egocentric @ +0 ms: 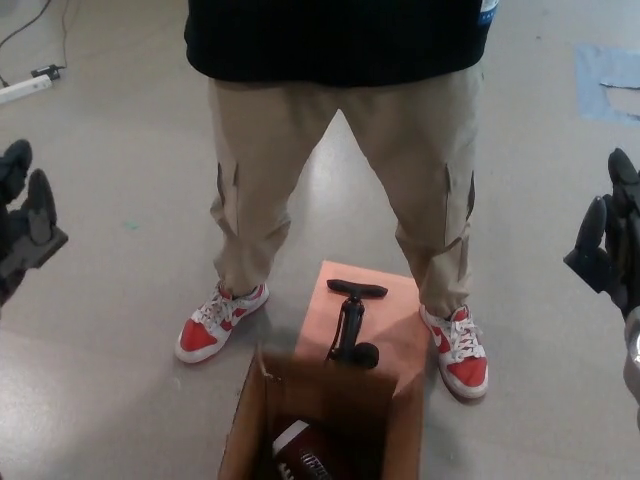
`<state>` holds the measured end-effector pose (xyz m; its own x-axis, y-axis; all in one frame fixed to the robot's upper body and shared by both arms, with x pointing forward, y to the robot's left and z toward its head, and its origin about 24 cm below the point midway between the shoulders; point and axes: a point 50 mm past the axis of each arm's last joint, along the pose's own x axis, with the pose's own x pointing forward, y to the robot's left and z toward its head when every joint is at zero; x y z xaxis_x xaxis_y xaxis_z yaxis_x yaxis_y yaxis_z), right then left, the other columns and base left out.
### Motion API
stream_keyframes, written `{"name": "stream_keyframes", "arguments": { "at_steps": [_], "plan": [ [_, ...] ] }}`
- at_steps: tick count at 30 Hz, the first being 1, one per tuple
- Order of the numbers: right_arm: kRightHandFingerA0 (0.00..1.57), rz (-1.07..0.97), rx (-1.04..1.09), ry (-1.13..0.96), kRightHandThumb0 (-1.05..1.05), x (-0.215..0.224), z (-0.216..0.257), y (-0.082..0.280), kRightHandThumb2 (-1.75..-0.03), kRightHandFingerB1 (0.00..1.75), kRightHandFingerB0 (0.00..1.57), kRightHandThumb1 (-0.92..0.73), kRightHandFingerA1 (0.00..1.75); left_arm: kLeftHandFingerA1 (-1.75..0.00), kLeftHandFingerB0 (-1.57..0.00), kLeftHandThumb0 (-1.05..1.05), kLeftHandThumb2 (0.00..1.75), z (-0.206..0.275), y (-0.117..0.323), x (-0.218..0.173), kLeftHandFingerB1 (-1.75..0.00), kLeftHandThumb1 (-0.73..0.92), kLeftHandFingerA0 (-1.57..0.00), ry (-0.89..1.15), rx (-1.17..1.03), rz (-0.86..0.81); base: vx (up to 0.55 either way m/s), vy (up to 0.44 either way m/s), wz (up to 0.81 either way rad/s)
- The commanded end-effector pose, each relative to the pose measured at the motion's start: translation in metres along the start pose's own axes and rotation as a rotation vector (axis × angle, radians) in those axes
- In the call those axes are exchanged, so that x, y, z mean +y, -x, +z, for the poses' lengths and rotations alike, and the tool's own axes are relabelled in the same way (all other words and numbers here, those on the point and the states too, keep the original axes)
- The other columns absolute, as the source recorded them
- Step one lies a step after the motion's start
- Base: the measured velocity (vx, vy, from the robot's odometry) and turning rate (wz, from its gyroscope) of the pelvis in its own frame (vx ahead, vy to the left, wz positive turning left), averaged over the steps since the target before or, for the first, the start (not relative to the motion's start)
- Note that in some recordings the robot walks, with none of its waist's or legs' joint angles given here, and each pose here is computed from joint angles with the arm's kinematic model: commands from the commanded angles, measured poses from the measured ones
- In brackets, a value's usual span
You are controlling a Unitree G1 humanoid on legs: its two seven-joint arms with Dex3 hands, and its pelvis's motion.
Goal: Use both hands to pick up a football from a person and place it into a container beneath
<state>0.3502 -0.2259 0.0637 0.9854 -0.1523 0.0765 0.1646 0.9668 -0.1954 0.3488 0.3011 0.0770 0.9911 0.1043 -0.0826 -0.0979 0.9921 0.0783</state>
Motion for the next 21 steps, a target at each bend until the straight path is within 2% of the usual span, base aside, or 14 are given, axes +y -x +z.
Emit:
{"name": "stream_keyframes", "arguments": {
  "at_steps": [1, 2, 5, 7, 8, 19, 20, 21],
  "plan": [
    [0.00, -0.029, -0.057, -0.042, -0.89, -0.003, 0.015, -0.006, -1.17, 0.10, 0.00, -0.86, 0.11, -0.05, 0.00, -0.83, 0.97, -0.008, 0.013, 0.024, -0.05, 0.74, 0.00, -0.018, 0.000, 0.023, 0.00, 0.000, 0.00],
    [0.00, -0.031, -0.049, -0.046, -0.89, -0.003, 0.012, -0.004, -1.17, 0.09, 0.00, -0.86, 0.11, -0.10, 0.00, -0.90, 1.12, -0.017, 0.020, 0.031, -0.07, 0.80, 0.00, -0.033, 0.032, 0.037, 0.00, 0.000, 0.00],
    [0.00, -0.032, -0.036, -0.024, -0.87, -0.004, 0.007, -0.003, -1.18, 0.09, 0.00, -0.89, 0.11, -0.14, 0.00, -0.86, 1.11, -0.027, 0.028, 0.038, -0.10, 0.78, 0.00, -0.028, 0.065, 0.050, 0.00, 0.000, 0.00],
    [0.00, -0.011, 0.008, 0.002, -0.85, -0.001, -0.004, 0.001, -1.17, 0.10, 0.00, -0.88, 0.11, -0.13, 0.00, -0.90, 1.13, -0.037, 0.036, 0.047, -0.08, 0.80, 0.00, -0.036, 0.114, 0.069, 0.00, 0.000, 0.00],
    [0.00, -0.003, 0.022, 0.018, -0.87, 0.000, -0.008, 0.002, -1.17, 0.08, 0.00, -0.88, 0.12, -0.18, 0.00, -0.83, 1.10, -0.039, 0.038, 0.050, -0.14, 0.74, 0.00, -0.014, 0.112, 0.071, 0.00, 0.000, 0.00],
    [0.00, 0.038, 0.196, 0.103, -0.87, -0.005, -0.043, 0.013, -1.16, 0.10, 0.00, -0.86, 0.14, -0.18, 0.00, -0.82, 1.10, -0.045, 0.045, 0.055, -0.16, 0.72, 0.00, -0.015, 0.133, 0.057, 0.00, 0.000, 0.00],
    [0.07, 0.044, 0.226, 0.117, -0.86, -0.006, -0.048, 0.015, -1.15, 0.13, 0.06, -0.83, 0.27, -0.19, 0.00, -0.81, 1.09, -0.047, 0.046, 0.054, -0.17, 0.72, 0.00, -0.017, 0.138, 0.057, 0.00, 0.000, 0.00],
    [0.07, 0.051, 0.252, 0.126, -0.85, -0.006, -0.052, 0.017, -1.14, 0.14, 0.06, -0.82, 0.33, -0.19, 0.00, -0.82, 1.10, -0.049, 0.047, 0.054, -0.16, 0.73, 0.00, -0.028, 0.145, 0.058, 0.00, 0.000, 0.00]
  ]
}}
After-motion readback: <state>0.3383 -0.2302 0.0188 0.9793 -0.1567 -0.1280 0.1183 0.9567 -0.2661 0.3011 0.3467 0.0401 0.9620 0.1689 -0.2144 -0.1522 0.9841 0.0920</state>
